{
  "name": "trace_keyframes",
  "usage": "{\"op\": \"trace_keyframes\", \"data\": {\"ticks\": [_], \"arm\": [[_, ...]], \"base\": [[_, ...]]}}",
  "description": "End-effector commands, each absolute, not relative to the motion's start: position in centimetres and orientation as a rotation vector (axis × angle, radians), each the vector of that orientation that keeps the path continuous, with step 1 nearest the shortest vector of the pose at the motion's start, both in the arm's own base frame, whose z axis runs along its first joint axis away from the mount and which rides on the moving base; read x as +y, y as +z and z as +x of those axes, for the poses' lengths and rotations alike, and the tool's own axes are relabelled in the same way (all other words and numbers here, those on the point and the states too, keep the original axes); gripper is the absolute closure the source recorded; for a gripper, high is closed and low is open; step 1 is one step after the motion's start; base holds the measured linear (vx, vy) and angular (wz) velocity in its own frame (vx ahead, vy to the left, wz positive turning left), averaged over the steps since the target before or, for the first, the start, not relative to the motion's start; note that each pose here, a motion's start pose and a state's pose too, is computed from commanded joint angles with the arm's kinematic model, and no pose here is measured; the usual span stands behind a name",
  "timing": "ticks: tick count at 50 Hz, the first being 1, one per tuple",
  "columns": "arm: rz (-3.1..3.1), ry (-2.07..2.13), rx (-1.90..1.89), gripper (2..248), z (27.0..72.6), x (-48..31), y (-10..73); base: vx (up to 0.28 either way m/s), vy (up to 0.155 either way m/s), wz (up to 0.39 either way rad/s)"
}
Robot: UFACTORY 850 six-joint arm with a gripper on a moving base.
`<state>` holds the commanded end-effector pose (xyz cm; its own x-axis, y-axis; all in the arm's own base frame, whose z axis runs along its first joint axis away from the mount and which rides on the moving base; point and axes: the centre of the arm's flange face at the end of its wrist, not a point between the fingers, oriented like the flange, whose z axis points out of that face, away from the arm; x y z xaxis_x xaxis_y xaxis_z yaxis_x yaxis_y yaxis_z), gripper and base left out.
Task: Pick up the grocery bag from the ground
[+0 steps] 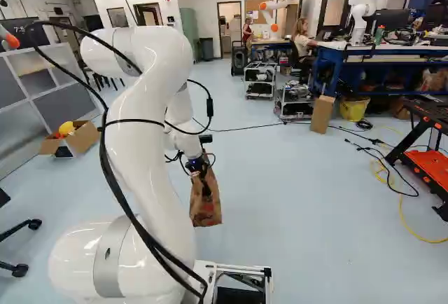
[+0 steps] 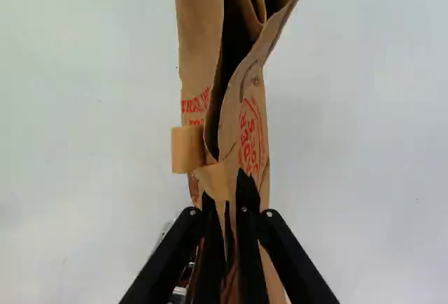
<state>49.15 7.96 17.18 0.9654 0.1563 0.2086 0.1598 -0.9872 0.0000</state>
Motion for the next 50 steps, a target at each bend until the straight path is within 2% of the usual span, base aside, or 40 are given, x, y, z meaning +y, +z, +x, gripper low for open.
{"op": "trace_keyframes", "data": {"ticks": [50], "arm": [[-3.085, -0.342, -0.309, 229, 38.3, 7.8, 24.4]], "base": [[0.0, 0.0, 0.0]]}}
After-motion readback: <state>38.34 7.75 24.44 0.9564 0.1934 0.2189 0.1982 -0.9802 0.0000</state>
